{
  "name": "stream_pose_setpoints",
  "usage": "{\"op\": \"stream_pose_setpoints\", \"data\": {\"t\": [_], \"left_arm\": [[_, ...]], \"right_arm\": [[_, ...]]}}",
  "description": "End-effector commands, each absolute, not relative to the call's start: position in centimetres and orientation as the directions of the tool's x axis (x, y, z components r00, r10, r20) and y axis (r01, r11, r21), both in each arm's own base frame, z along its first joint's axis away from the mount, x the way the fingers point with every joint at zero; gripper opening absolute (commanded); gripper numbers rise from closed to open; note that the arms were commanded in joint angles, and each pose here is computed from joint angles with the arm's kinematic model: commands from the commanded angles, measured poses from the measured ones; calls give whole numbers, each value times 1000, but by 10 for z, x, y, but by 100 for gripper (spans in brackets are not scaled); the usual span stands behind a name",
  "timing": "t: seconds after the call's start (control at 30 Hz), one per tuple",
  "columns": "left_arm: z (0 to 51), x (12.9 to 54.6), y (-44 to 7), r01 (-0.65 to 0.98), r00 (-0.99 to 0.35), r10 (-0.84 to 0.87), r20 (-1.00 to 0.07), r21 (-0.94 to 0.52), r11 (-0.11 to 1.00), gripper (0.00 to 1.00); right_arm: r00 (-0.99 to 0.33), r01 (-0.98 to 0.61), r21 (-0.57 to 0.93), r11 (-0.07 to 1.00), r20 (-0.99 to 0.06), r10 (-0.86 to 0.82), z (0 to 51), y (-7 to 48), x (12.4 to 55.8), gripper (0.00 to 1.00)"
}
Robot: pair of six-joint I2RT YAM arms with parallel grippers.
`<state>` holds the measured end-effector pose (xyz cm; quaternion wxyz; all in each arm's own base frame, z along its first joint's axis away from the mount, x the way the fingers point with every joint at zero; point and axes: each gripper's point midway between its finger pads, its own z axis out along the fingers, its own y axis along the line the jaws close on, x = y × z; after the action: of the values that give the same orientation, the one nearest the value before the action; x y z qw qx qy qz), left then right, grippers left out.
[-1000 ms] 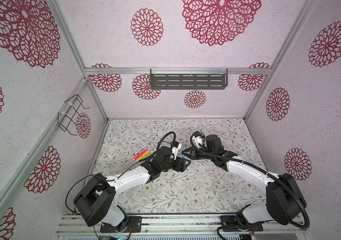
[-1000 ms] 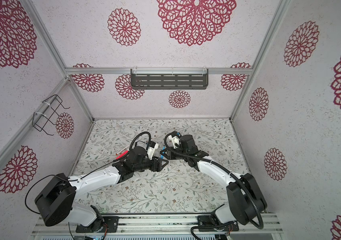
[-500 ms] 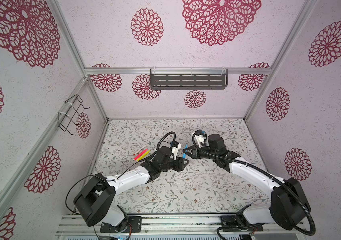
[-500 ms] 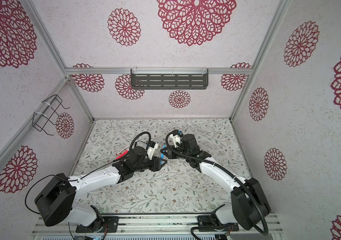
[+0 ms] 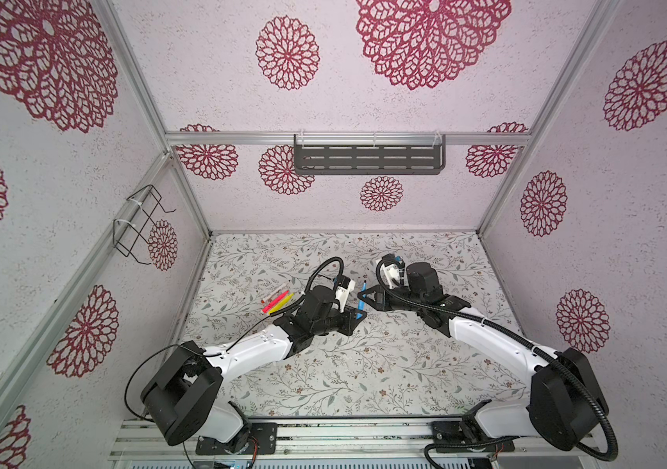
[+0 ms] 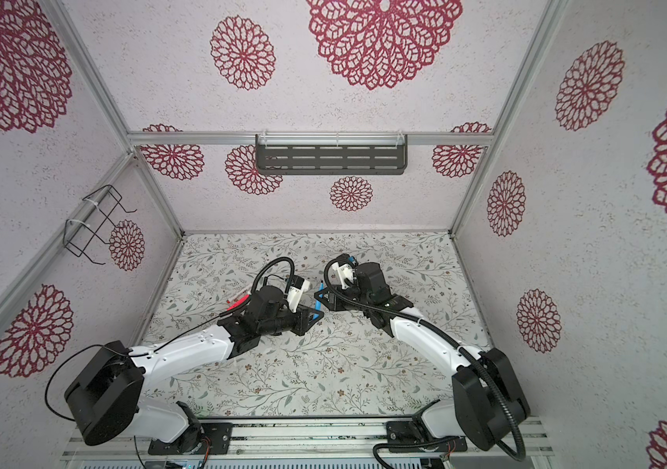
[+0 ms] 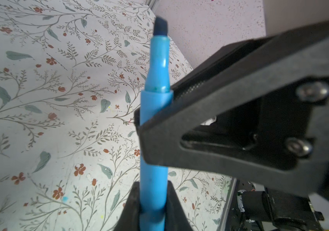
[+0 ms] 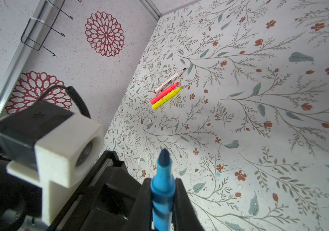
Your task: Insert the pens into the pen caps
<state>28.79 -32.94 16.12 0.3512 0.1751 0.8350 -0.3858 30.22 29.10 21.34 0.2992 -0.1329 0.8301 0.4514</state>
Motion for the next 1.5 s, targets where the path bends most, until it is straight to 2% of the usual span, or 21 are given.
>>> {"op": "stream_pose_setpoints", "data": {"t": [0.0, 0.1, 0.27, 0.47, 0.57, 0.67, 0.77, 0.97, 1.17, 1.47], "left_arm": [[170, 294, -324, 556, -678, -7, -735, -519, 649, 7], [168, 296, -320, 541, -679, -19, -734, -517, 663, 4], [163, 302, -306, 499, -681, -45, -731, -509, 702, 3], [155, 307, -283, 438, -687, -79, -723, -499, 748, 3], [150, 306, -274, 421, -688, -70, -722, -476, 772, 3], [146, 306, -268, 406, -690, -57, -721, -451, 795, 3], [141, 305, -264, 401, -691, -45, -722, -435, 806, 3], [135, 301, -262, 407, -691, -39, -722, -433, 804, 3], [132, 298, -261, 410, -692, -34, -721, -431, 803, 3], [131, 296, -260, 404, -697, -39, -716, -438, 803, 3]], "right_arm": [[-745, -532, 651, 541, -664, 65, 236, 291, 303, 21], [-745, -528, 648, 549, -664, 67, 236, 289, 304, 27], [-736, -470, 610, 638, -670, 99, 234, 271, 311, 54], [-717, -294, 503, 813, -678, 160, 231, 208, 325, 64], [-739, -105, 458, 883, -630, 239, 216, 157, 332, 65], [-748, 63, 423, 904, -580, 323, 196, 109, 333, 67], [-768, 156, 388, 908, -530, 359, 174, 82, 332, 67], [-829, 193, 340, 920, -446, 339, 139, 76, 334, 68], [-859, 212, 263, 941, -409, 307, 115, 68, 340, 67], [-893, 198, 165, 966, -376, 247, 96, 61, 349, 57]]}}
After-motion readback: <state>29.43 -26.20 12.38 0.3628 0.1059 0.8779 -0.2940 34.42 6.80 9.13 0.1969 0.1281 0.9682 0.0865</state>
